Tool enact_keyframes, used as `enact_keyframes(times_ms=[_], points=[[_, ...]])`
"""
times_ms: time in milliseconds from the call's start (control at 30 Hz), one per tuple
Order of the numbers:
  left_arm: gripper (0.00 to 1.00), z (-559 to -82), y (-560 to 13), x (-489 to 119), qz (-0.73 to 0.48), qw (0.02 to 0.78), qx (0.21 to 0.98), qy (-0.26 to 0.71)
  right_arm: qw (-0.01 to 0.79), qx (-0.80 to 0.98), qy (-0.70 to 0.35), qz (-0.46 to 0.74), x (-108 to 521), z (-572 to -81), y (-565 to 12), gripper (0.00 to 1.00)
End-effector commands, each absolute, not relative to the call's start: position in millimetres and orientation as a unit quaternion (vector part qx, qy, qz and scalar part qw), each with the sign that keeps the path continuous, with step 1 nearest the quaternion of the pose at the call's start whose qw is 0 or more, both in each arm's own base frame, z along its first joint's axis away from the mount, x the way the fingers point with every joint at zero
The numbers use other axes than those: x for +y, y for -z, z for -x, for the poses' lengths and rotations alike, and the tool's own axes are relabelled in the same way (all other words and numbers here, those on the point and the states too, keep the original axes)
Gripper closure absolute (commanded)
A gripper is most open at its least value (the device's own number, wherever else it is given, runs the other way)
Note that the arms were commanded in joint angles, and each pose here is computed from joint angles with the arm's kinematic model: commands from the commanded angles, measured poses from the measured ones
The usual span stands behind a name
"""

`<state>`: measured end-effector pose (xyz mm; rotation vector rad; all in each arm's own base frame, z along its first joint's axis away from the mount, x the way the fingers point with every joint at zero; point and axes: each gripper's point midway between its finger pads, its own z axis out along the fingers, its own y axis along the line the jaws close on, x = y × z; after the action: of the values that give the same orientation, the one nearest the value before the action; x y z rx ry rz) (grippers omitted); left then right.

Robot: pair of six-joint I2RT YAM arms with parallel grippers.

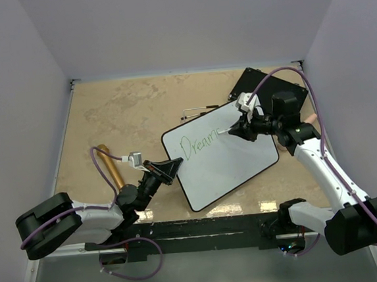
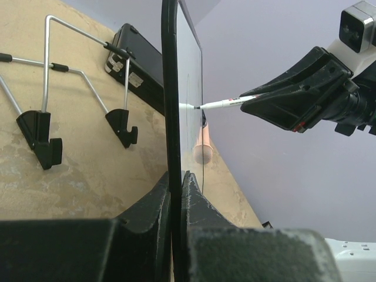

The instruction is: Write a sentence on the whiteboard

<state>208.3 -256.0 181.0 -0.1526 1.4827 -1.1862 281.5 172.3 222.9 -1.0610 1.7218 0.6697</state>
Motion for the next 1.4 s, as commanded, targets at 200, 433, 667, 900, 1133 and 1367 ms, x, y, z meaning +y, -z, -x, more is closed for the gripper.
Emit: enact_keyframes(times_ms=[200,433,667,900,1133,1367], points=[[1.0,-200.2,-165.5,-247.8,0.001,0.608,0.64,0.47,0.485,0.737,-0.225,0.413,156.0,-288.1,-217.3,1.0],[1.0,-200.3,-165.4,-247.5,0.001,0.608,0.641,0.469,0.463,0.739,-0.227,0.432,154.5,-277.7,-206.6,1.0],[1.0,-200.0,-164.0,-248.0,0.0,0.606,0.642,0.469,0.438,0.725,-0.259,0.464,162.6,-261.2,-199.5,1.0],[1.0,-199.7,-161.2,-249.2,-0.002,0.603,0.645,0.468,0.458,0.703,-0.276,0.469,173.0,-263.3,-219.6,1.0],[1.0,-199.1,-161.7,-249.7,-0.003,0.603,0.645,0.47,0.506,0.658,-0.284,0.48,179.5,-254.6,-273.8,1.0],[1.0,-199.0,-162.6,-249.4,-0.004,0.604,0.644,0.47,0.543,0.656,-0.25,0.461,166.0,-259.2,-289.9,1.0]])
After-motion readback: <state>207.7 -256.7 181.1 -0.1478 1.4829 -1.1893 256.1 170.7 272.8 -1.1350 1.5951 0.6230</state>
